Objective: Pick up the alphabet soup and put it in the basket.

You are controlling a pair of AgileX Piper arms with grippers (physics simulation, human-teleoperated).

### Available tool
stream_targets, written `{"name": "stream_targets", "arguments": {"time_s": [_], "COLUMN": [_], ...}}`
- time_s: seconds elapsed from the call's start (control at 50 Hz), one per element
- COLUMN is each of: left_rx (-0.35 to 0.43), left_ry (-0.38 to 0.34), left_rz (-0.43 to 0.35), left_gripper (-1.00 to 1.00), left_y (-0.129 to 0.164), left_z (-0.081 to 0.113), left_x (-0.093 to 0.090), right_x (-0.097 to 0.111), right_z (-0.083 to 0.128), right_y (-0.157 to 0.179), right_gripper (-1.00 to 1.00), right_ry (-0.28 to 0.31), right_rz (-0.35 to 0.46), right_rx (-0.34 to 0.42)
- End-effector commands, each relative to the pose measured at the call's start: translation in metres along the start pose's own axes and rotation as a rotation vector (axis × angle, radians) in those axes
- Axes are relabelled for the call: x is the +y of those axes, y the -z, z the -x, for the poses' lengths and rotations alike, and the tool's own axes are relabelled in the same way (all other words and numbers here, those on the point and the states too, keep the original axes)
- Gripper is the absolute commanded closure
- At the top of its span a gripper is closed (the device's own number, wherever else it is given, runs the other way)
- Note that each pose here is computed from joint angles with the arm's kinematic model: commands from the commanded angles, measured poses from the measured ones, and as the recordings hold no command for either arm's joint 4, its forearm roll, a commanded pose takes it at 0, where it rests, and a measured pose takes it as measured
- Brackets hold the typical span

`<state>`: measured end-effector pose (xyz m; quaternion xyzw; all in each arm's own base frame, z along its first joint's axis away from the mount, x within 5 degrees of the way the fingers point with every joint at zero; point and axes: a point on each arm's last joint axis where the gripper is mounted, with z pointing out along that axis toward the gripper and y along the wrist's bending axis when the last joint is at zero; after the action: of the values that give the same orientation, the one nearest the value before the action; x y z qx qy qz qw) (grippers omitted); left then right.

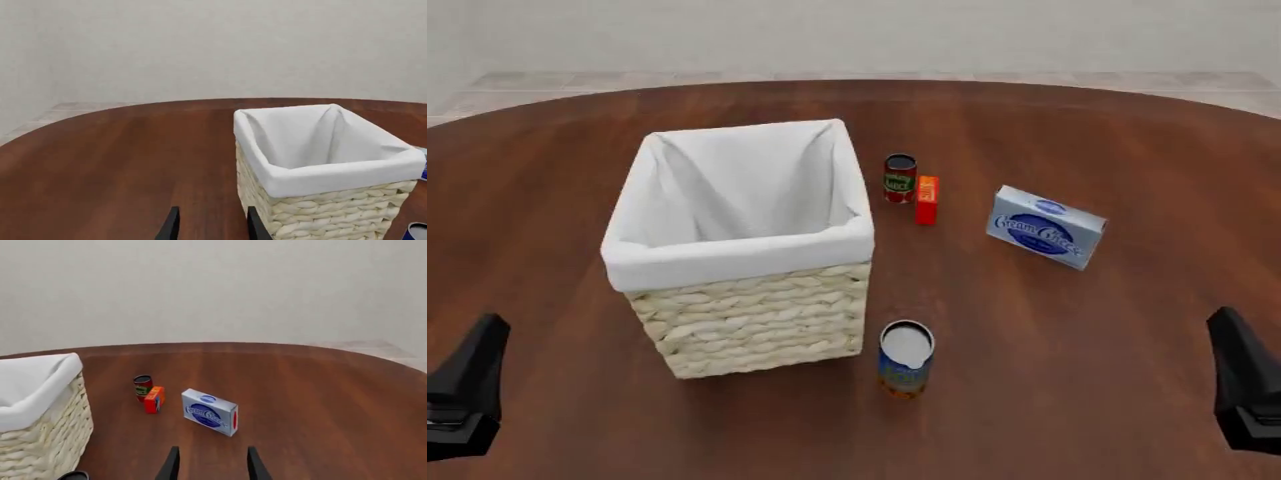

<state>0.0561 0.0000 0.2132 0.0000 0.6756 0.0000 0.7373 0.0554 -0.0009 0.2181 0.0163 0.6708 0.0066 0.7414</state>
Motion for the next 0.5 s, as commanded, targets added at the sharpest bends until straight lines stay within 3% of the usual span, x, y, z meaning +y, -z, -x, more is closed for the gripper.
{"name": "stream_targets", "arguments": {"time_s": [0.02,0.1,0.2,0.36,0.44,0.5], "left_rx": [0.0,0.0,0.0,0.0,0.0,0.0], "left_ry": [0.0,0.0,0.0,0.0,0.0,0.0], "left_rz": [0.0,0.0,0.0,0.0,0.0,0.0], "left_gripper": [-1.0,-1.0,-1.0,-1.0,-1.0,-1.0], "left_y": [0.0,0.0,0.0,0.0,0.0,0.0], "left_z": [0.0,0.0,0.0,0.0,0.0,0.0], "left_x": [0.0,0.0,0.0,0.0,0.0,0.0], "right_x": [0.002,0.003,0.004,0.006,0.007,0.01], "right_z": [0.02,0.03,0.046,0.059,0.069,0.076], "right_y": [0.002,0.002,0.001,-0.023,-0.025,-0.03], "right_gripper": [-1.0,-1.0,-1.0,-1.0,-1.0,-1.0], "right_ry": [-0.006,0.036,0.048,0.068,0.058,-0.013], "right_rz": [0.019,0.036,0.047,0.055,0.065,0.091], "right_rx": [-0.03,-0.019,-0.032,0.047,0.05,0.061]}}
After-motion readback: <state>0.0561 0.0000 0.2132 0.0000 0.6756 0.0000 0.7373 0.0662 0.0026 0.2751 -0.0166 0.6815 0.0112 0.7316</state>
